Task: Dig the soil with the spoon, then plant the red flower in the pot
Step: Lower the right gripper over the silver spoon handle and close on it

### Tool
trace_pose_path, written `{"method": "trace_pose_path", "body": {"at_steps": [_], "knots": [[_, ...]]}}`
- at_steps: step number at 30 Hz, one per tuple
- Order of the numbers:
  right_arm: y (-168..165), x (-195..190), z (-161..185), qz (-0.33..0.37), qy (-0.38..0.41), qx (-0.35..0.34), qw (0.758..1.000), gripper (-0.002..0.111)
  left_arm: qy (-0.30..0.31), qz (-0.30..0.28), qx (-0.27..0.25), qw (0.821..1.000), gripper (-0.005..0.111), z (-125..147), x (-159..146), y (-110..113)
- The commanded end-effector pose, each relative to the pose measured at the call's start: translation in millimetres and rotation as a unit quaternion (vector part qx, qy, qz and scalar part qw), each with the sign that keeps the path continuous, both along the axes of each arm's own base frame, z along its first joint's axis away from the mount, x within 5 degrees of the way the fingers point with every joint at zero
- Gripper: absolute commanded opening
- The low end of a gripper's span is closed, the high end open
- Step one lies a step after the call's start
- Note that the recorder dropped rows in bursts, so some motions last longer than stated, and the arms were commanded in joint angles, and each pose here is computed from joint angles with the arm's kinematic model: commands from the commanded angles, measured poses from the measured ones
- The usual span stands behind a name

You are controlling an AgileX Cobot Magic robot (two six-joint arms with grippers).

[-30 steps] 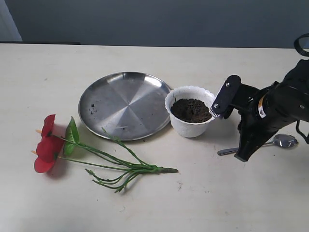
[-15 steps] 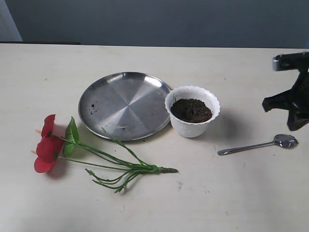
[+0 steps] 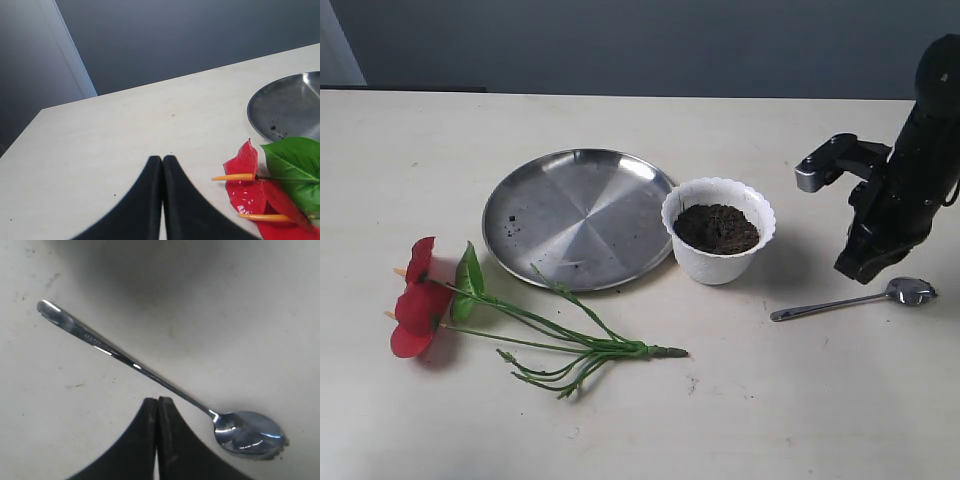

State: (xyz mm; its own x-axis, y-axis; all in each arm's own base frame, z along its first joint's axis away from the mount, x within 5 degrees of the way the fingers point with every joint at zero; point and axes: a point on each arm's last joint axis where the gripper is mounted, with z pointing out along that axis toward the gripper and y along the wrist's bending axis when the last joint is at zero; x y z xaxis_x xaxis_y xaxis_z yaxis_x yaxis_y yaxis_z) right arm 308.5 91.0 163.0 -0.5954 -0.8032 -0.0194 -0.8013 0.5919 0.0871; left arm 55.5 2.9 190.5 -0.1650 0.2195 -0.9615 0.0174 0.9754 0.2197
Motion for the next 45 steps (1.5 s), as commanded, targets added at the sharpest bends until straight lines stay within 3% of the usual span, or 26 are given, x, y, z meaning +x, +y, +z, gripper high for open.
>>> {"method": "trace_pose_path", "body": {"at_steps": [1,8,14,21,23,26,30,34,38,45], "knots": [[-1,-5,-6,0.014,0.001,0.0,1.0,0.007,-0.007,-0.001,-0.004,1.0,0.0,1,0,0],[-4,-15,-25,0.071,-0.024,0.004,0.997,0.046,-0.007,-0.001,-0.004,1.0,0.0,1,0,0],[0,-14,-27,0.11,-0.047,-0.001,0.993,0.046,-0.007,-0.001,-0.004,1.0,0.0,1,0,0],[11,-14,-32,0.264,-0.07,-0.048,0.961,0.046,-0.007,-0.001,-0.004,1.0,0.0,1,0,0],[12,-13,-40,0.271,-0.059,-0.052,0.959,0.046,-0.007,-0.001,-0.004,1.0,0.0,1,0,0],[14,-13,-49,0.278,-0.053,-0.054,0.958,0.043,-0.007,-0.001,-0.004,1.0,0.0,1,0,0],[15,-12,-61,0.279,-0.039,-0.055,0.958,0.025,-0.007,-0.001,-0.004,1.0,0.0,1,0,0],[15,-14,-77,0.264,-0.014,-0.056,0.963,0.026,-0.007,-0.001,-0.004,1.0,0.0,1,0,0],[13,-20,-83,0.252,0.001,-0.056,0.966,0.0,-0.007,-0.001,-0.004,1.0,0.0,1,0,0],[16,-23,-82,0.201,0.008,-0.042,0.979,0.0,-0.007,-0.001,-0.004,1.0,0.0,1,0,0]]}}
